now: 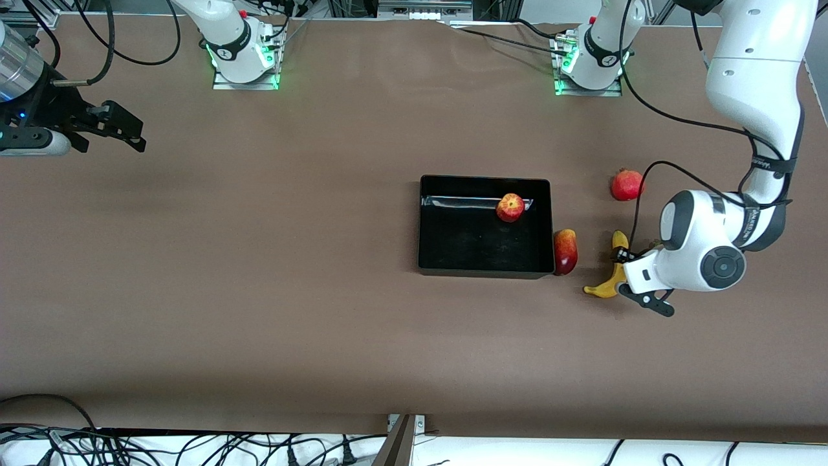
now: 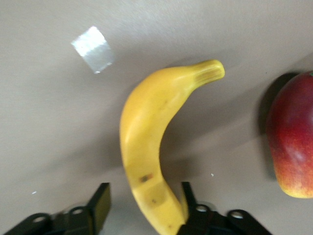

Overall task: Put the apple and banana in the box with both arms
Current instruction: 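Close the left gripper on the banana and lift it, then carry the banana over the box, lower it in and release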

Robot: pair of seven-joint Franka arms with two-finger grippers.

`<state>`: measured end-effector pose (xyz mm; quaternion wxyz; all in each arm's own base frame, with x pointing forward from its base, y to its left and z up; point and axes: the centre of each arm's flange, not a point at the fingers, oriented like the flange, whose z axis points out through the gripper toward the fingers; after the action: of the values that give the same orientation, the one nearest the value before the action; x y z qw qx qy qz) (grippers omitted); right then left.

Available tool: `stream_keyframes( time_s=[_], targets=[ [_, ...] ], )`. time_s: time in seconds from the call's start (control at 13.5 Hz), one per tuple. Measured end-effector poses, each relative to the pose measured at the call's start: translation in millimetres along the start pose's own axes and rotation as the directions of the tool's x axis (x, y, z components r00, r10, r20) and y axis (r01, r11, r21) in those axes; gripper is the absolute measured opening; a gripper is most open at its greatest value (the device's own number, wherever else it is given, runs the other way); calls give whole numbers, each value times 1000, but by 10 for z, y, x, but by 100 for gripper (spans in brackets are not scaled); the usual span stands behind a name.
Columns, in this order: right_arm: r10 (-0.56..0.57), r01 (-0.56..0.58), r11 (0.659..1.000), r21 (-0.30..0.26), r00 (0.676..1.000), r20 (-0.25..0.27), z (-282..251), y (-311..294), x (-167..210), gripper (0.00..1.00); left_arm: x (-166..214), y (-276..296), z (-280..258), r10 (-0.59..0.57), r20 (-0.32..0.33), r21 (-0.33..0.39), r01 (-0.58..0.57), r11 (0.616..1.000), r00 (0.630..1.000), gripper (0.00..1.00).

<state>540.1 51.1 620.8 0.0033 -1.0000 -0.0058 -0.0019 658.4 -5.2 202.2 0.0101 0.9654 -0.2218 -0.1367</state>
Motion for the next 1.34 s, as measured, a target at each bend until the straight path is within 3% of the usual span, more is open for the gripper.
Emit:
stream_keyframes(
  time_s=[0.15, 0.22, 0.67, 0.82, 0.97, 1.11, 1.34],
  targets=[
    [0, 0, 1000, 0, 1000, 0, 0, 1, 0, 100, 8, -16, 67, -2, 5, -5, 2, 1000, 1000, 36],
    [0, 0, 1000, 0, 1000, 0, 0, 2, 0, 100, 5, -27, 53, -3, 2, -4, 3, 1000, 1000, 34],
    [1, -1, 1000, 0, 1000, 0, 0, 3, 0, 100, 14, -43, 12, -5, -4, -1, 5, 1000, 1000, 32],
    [1, -1, 1000, 0, 1000, 0, 0, 4, 0, 100, 24, -89, -254, -12, -5, 4, 12, 1000, 1000, 32],
    [1, -1, 1000, 0, 1000, 0, 0, 4, 1, 100, 6, -70, -846, -20, 15, 1, 20, 1000, 1000, 32],
    [1, -1, 1000, 0, 1000, 0, 0, 5, 1, 100, 34, 230, -1376, -99, 16, -42, 100, 994, 995, 32],
    [1, -1, 1000, 0, 1000, 0, -1, 7, 1, 100, 340, 1344, -1459, -296, 66, -143, 303, 942, 953, 32]
  ],
)
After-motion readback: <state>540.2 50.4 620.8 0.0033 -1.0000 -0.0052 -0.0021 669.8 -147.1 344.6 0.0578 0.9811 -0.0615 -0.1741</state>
